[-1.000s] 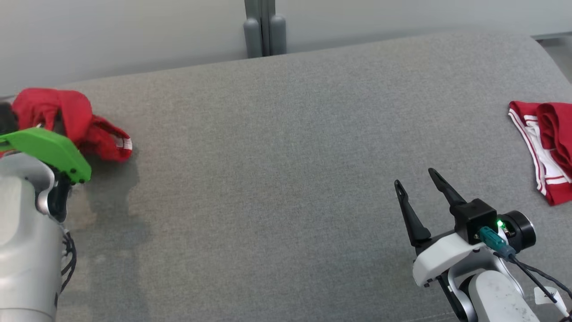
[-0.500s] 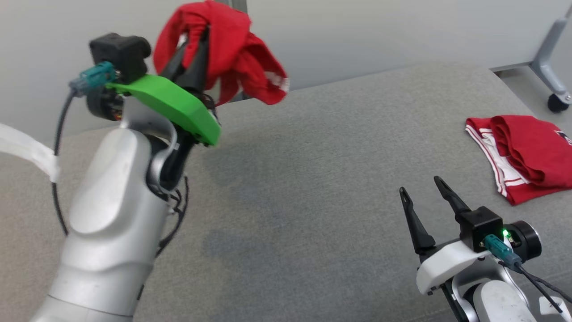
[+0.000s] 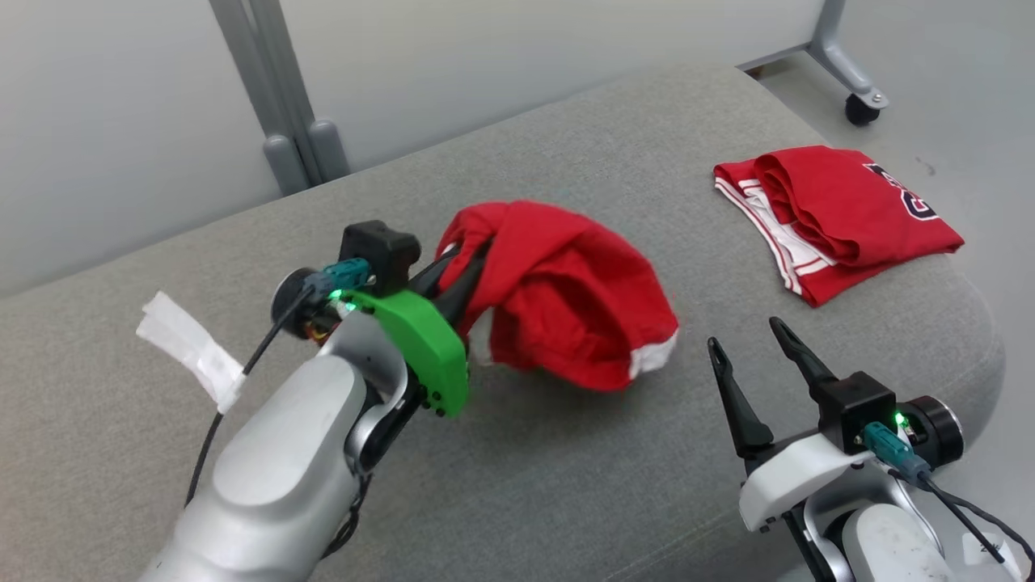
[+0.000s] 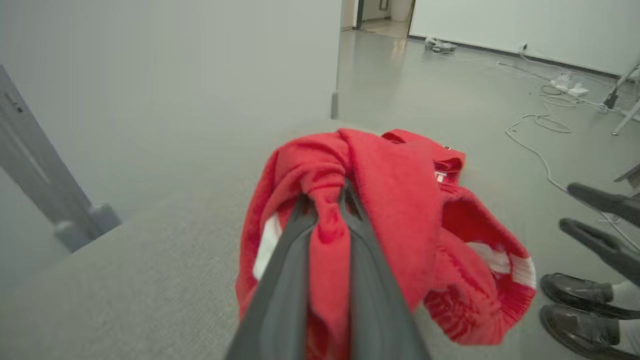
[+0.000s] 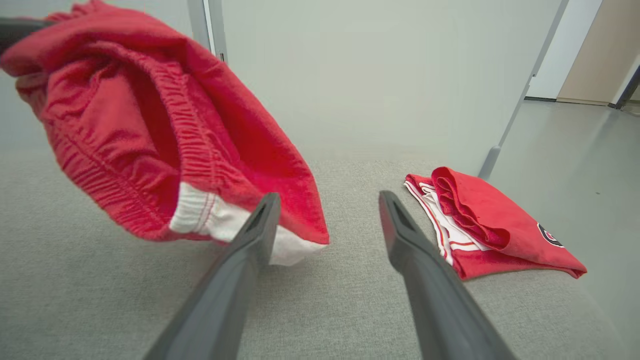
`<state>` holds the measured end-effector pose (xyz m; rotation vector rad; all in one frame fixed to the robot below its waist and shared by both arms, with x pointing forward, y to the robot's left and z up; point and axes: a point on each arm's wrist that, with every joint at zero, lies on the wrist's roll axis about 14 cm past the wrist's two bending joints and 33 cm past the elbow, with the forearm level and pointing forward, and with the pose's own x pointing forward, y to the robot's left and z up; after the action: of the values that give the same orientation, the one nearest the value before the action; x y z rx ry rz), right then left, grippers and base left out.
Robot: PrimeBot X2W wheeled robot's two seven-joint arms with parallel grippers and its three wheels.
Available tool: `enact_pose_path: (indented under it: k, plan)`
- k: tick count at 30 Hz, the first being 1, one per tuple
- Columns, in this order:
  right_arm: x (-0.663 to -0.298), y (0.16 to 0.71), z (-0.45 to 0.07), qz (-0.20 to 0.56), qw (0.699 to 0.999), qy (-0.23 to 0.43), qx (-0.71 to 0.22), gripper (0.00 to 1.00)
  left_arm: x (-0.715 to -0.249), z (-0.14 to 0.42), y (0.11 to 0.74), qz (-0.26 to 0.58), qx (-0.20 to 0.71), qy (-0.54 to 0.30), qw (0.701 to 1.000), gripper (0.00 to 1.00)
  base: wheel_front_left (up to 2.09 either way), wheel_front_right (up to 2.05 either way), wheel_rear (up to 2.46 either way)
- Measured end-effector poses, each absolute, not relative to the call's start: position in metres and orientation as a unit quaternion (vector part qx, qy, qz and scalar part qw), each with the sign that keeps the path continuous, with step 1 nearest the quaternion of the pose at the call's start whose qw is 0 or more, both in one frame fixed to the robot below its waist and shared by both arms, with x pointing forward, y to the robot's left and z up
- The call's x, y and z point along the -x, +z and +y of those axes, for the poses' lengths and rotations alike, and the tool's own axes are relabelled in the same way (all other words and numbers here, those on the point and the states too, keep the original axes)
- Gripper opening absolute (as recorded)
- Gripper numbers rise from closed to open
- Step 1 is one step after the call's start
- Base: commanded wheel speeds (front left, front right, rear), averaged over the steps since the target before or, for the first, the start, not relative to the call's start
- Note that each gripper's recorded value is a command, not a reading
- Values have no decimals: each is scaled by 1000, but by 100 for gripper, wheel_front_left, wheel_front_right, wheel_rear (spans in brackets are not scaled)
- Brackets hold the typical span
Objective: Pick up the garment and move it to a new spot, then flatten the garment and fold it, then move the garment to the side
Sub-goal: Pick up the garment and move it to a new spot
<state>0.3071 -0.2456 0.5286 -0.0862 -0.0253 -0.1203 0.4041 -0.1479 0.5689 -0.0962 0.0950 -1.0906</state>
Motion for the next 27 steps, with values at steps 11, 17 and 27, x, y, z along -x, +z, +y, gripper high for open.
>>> enact_pose_path:
  k: [11, 17, 27]
  plan:
    - [-308, 516, -254, 9, 996, -76, 42, 100, -434, -92, 450, 156, -6, -412, 898, 100, 0, 0, 0]
    - [-314, 515, -246, 8, 997, -59, 42, 100, -436, -75, 466, 121, 72, -378, 915, 100, 0, 0, 0]
    - [-328, 527, -231, -12, 998, -30, 45, 100, -441, 13, 517, 16, 141, -271, 952, 100, 0, 0, 0]
